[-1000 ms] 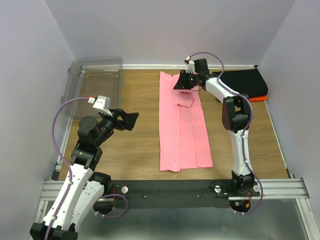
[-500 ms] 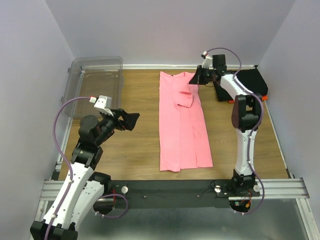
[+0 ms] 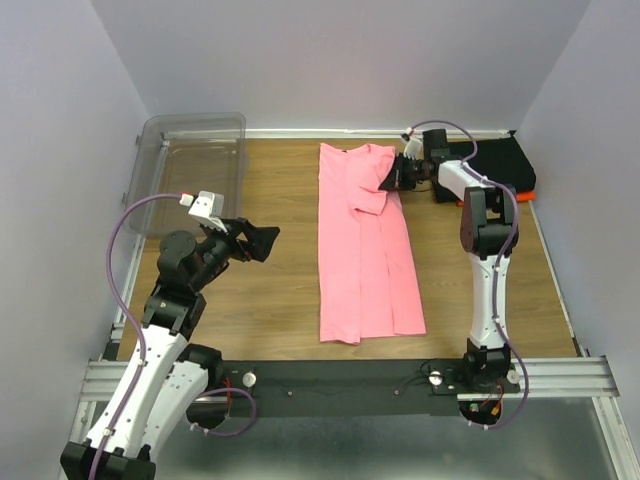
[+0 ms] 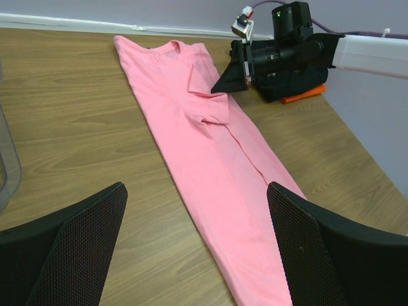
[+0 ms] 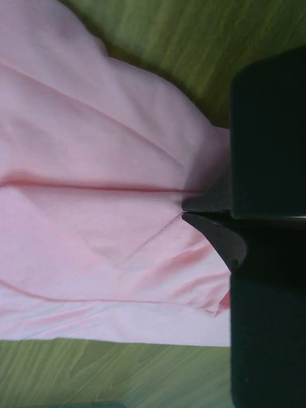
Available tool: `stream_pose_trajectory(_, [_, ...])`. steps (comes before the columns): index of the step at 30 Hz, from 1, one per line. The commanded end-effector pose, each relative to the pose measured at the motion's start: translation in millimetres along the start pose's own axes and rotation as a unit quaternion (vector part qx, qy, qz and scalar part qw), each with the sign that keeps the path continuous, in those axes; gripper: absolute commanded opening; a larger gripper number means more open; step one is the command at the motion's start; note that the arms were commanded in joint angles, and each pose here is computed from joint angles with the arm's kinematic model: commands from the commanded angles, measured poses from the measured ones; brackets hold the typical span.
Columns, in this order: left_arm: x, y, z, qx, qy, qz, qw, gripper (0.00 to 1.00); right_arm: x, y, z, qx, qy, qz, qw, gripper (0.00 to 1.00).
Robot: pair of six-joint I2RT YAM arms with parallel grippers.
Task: Fold and stack the t-shirts
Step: Fold the tshirt
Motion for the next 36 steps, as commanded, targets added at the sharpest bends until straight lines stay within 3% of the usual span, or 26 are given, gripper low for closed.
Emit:
stream_pose_trajectory(1, [1,0,-2,0.006,0.000,-0.015,1.000,0.98,-6,2,-13,-0.008,0.017,0.003,1.000,0.07])
stream_pose_trajectory(11, [0,-1,-1,0.008,-0.003,-0.016,1.000,0.98,-17,6,-14,-0.041,0.010,-0.018,0.999,0.09])
stream_pose_trajectory(15, [2,0,-2,0.004,0.000,-0.015,1.000,0.98,-24,20,8,-0.066,-0.014,0.002,0.998,0.38])
stream_pose_trajectory(18, [5,0,-7,-0.009,0.010,-0.020,1.000,0.98,-34,35,30,-0.090,-0.041,0.015,0.995,0.46])
stream_pose_trajectory(23, [11,2,-20,-0.036,0.038,-0.037,0.998,0.98,-55,49,60,-0.093,-0.094,-0.017,0.991,0.47])
stream_pose_trajectory(30, [6,-1,-18,-0.034,0.025,-0.044,0.998,0.99,-39,3,56,-0.009,-0.109,-0.117,0.987,0.51])
stream_pose_trajectory(36, [8,0,-19,-0.035,0.029,-0.044,0.998,0.98,-27,-30,64,0.048,-0.120,-0.120,0.984,0.52])
Point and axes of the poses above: each gripper's point midway between its finger pads, its own x axis out along the fingers, its own y axis along the line the jaws close on, z = x × y, the point moved 10 cm from there along -x, back along the fingers, and after that the axes turned 4 degrees about x, right-handed, at the moved point
